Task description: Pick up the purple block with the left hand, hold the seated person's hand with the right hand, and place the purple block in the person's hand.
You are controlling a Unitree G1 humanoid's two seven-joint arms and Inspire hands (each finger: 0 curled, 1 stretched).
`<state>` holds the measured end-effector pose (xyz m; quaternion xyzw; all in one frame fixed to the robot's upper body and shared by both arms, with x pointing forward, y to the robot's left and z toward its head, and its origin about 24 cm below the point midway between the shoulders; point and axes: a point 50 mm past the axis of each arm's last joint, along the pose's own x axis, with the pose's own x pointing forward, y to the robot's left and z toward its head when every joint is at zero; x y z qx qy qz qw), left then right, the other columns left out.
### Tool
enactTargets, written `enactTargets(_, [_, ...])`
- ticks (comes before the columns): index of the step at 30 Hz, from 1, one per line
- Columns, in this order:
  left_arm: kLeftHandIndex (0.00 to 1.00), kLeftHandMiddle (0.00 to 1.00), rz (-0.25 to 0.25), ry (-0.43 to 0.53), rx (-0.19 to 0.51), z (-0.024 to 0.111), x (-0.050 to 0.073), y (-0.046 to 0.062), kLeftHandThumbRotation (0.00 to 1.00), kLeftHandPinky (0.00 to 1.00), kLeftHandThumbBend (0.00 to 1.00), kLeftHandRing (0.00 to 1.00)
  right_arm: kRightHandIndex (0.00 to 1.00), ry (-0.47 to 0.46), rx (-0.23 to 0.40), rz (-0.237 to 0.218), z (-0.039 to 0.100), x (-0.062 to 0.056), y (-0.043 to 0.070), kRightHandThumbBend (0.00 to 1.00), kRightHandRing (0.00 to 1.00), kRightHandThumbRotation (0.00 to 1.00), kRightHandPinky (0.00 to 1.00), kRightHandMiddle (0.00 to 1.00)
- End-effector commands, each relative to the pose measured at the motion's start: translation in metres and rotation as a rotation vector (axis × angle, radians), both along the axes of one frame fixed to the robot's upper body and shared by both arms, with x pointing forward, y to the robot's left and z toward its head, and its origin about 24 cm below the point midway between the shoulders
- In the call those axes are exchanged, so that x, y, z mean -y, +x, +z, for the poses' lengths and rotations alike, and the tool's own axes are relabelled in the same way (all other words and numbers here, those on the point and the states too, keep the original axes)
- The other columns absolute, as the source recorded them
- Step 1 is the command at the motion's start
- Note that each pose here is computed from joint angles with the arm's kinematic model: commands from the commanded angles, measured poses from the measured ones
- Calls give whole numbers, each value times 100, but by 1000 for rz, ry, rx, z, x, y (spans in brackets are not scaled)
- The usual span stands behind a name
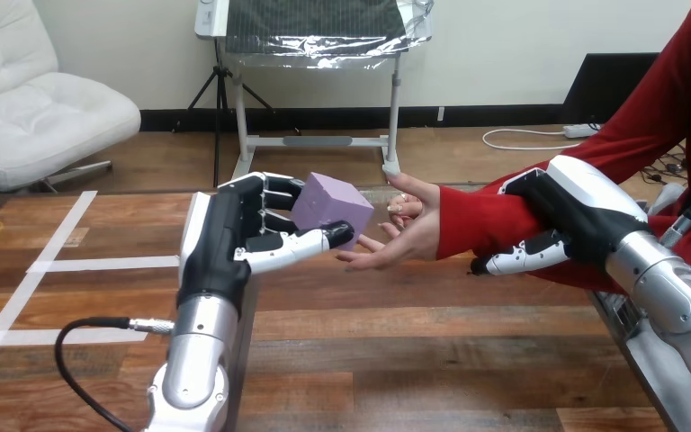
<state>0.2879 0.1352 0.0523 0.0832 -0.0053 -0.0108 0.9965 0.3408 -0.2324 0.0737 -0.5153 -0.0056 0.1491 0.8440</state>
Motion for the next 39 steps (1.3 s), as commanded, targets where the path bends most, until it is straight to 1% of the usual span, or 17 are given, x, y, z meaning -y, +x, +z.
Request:
enactTargets(1, [46,43,-34,0,114,27,13,17,0,35,60,40,46,36,85,33,22,-10,9,80,41,25,37,46])
enactTargets(11, [46,44,-73,20,132,28,20,21,0,35,60,41,49,30,83,41,21,-13,10,82,42,27,38,47])
enactTargets(16, [46,43,-86,23,139,28,23,22,0,36,61,40,52,29,81,50,21,-14,10,83,44,28,40,49])
enactTargets(30, [47,43,-100,-36,96,25,34,26,0,37,61,41,56,30,91,68,22,-18,10,85,49,29,44,54])
enactTargets(39, [47,45,-113,-46,83,23,40,27,0,38,61,43,56,39,87,68,21,-19,10,86,51,29,47,56])
